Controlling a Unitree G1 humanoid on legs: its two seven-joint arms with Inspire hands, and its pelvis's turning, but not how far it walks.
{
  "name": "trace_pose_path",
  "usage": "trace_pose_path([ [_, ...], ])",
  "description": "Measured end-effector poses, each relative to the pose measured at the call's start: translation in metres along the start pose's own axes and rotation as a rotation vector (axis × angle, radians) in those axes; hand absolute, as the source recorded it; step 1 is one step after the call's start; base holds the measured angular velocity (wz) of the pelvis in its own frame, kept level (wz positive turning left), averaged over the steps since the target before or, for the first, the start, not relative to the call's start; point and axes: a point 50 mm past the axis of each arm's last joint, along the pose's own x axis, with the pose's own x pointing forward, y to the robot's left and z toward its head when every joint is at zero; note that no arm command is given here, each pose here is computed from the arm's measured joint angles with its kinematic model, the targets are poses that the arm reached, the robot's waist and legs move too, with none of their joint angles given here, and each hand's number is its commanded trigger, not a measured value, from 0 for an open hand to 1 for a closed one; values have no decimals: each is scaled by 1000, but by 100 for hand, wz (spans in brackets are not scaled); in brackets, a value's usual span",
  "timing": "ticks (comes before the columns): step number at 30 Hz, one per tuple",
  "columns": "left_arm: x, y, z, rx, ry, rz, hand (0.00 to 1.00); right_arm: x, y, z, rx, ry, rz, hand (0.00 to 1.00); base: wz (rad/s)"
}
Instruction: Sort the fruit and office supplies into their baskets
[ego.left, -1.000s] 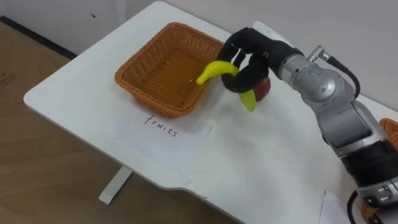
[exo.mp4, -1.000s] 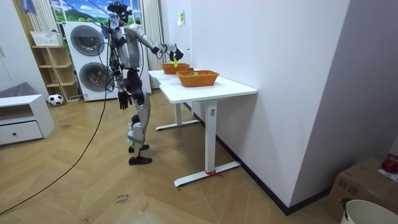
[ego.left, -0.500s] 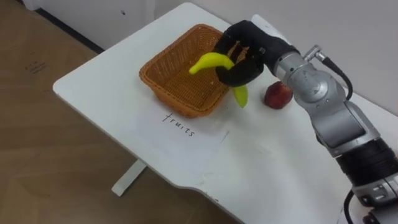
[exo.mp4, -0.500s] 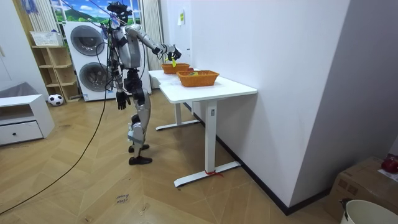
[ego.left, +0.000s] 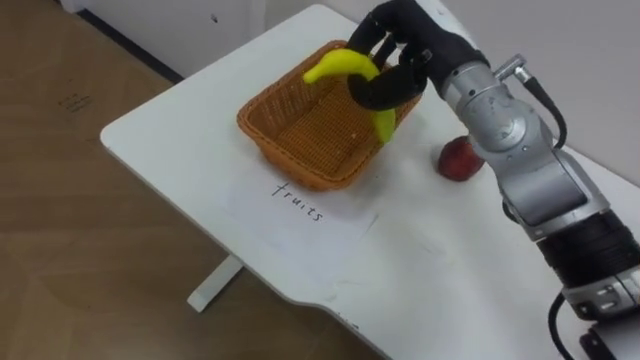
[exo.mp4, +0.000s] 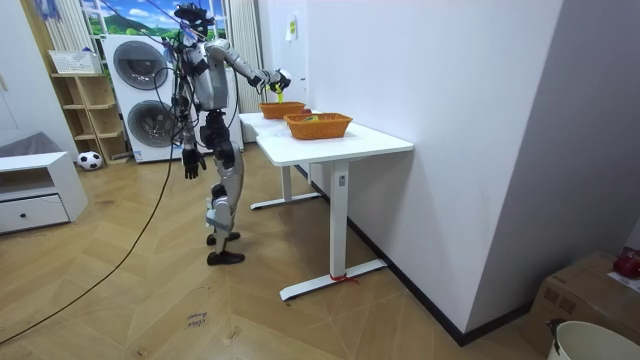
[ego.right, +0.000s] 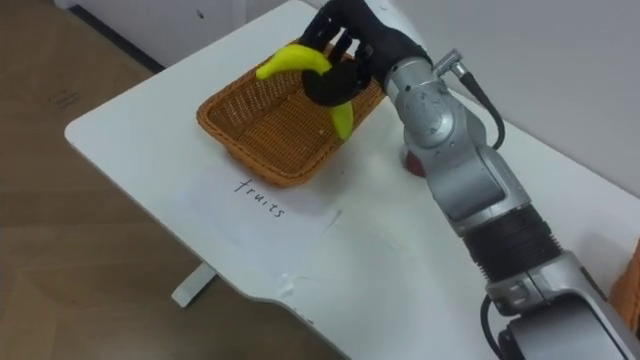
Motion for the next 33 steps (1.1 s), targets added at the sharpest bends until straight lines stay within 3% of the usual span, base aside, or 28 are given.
trace_pose_path([
  [11,0,5,-1,-24,-5,14,0,2,5,-11,-8,11,-82,100,5],
  [22,0,6,-4,-27,-2,19,0,8,21,-8,-19,18,-59,100,4],
  [24,0,6,-4,-24,-2,20,0,8,24,-7,-20,17,-50,60,0],
  [25,0,6,-4,-17,-2,21,0,8,24,-7,-20,16,-50,5,0],
  [26,0,7,-4,-16,-2,24,0,8,24,-7,-19,16,-50,0,0],
  [33,-1,6,-5,-13,-1,23,0,9,23,-7,-21,16,-62,0,0],
])
